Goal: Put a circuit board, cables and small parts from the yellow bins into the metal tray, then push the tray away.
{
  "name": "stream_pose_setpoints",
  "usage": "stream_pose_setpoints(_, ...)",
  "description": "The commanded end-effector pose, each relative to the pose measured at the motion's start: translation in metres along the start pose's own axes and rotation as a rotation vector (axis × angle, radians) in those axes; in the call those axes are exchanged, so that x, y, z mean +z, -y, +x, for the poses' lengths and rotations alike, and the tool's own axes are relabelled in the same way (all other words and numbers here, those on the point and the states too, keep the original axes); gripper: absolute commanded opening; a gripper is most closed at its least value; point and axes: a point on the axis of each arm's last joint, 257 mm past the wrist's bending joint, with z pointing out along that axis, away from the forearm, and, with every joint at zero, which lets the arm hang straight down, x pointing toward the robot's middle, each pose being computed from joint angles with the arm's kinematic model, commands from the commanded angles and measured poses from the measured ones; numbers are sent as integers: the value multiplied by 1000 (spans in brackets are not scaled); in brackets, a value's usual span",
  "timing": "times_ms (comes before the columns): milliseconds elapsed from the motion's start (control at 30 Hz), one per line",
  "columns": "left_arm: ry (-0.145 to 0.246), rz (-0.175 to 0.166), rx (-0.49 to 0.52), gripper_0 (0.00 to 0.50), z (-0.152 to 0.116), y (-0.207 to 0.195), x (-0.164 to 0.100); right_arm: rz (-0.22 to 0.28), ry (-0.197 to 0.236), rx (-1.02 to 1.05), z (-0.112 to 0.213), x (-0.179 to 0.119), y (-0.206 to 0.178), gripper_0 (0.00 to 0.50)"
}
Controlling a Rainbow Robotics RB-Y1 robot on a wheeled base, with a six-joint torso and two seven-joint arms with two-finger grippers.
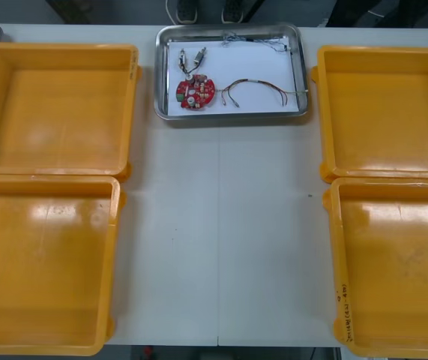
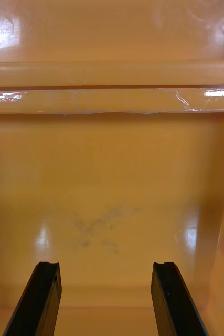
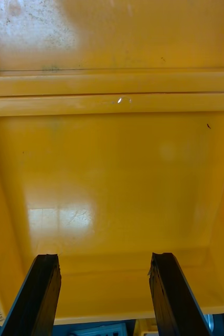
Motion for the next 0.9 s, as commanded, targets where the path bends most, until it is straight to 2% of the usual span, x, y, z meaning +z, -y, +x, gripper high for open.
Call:
stream_pose_setpoints(33, 24, -65, 73, 500, -3, -18, -16, 31, -15, 16, 4, -5, 11, 500)
stream_pose_setpoints(900, 24, -65, 73, 500, -3, -18, -16, 30, -17, 14, 4, -4, 10, 500)
